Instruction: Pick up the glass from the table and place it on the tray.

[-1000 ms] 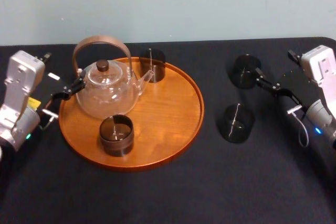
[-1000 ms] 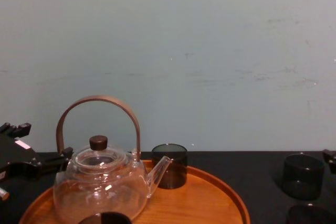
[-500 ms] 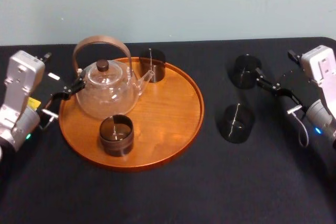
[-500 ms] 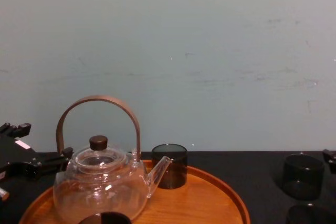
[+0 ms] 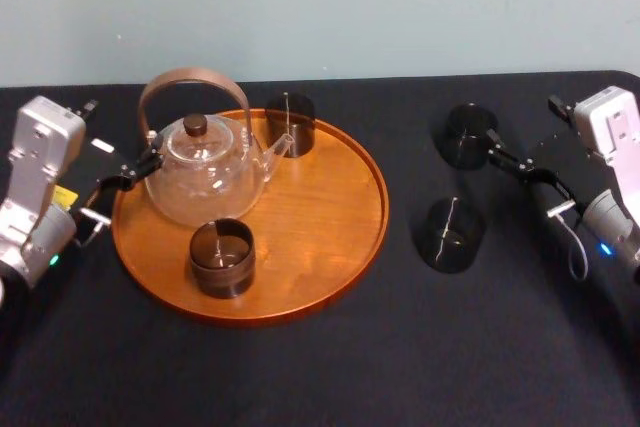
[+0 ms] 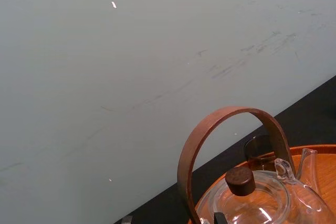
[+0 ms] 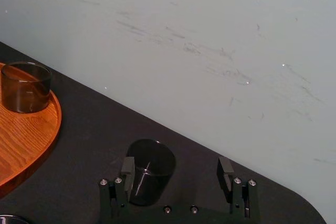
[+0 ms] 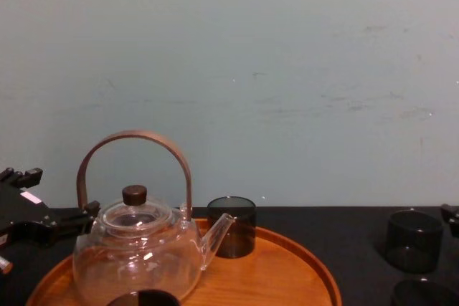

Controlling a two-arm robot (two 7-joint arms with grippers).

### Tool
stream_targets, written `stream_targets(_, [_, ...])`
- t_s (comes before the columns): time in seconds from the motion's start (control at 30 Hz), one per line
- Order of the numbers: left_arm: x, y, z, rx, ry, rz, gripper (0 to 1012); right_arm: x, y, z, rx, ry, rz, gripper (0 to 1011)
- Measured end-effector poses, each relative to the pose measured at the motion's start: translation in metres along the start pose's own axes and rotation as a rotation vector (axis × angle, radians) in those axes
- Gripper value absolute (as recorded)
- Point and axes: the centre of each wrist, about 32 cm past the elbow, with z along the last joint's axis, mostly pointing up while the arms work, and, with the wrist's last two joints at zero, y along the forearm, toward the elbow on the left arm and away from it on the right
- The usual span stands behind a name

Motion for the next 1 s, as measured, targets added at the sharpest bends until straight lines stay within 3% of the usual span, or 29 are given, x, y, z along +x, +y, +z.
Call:
stream_targets(0.47, [0.0000,0.000,0.000,0.000,0.000,0.000,1010,0.0080,-0.015,-0.004,-0.015,0.054,0.070,1002])
stream_targets(0.77, [0.0000,0.000,0.000,0.000,0.000,0.000,1010,0.0073,-0.041,-0.001,-0.006,0.074,0.098,1002])
stream_targets(1.0, [0.0000,0.000,0.000,0.000,0.000,0.000,1009,0.0017,-0.065,0.001,-0.029,0.082,0.136,1002])
